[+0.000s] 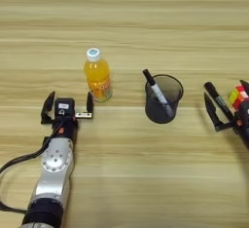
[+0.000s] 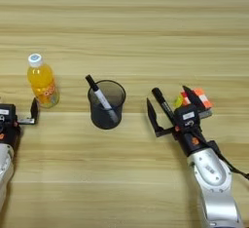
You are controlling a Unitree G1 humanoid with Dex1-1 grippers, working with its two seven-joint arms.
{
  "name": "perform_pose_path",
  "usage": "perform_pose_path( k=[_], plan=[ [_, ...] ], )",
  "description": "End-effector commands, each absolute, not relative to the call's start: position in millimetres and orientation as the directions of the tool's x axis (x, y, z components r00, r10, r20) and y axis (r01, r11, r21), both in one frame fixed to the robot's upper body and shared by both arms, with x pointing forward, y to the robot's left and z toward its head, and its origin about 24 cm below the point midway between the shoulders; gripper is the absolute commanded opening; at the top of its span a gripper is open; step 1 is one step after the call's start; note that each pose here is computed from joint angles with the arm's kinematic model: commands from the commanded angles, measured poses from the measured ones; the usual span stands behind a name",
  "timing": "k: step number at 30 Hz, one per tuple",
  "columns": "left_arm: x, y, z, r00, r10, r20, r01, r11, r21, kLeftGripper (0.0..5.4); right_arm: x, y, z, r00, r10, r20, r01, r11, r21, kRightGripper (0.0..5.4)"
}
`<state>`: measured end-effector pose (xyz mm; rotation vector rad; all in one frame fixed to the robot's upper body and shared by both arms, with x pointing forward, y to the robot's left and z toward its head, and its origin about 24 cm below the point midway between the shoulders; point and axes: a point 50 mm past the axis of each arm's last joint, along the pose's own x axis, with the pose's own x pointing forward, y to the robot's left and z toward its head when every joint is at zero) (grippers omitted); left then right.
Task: Move the objects on the table
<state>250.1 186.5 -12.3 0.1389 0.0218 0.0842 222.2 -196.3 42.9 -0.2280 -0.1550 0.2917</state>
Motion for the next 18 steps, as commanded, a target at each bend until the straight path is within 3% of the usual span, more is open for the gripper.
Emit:
perform_pose_path(
  k=[1, 18],
  plan=[
    [250.3, 185, -11.2, 0.997, 0.077, -0.010, -0.075, 0.987, 0.140, 5.40, 222.6, -194, 36, 0.948, 0.315, 0.055, -0.293, 0.924, -0.246, 5.37],
    [249.3, 184, -10.9, 0.997, 0.081, -0.009, -0.079, 0.987, 0.140, 5.40, 229.1, -199, 14, 0.961, 0.270, -0.066, -0.278, 0.940, -0.198, 5.37]
  ],
)
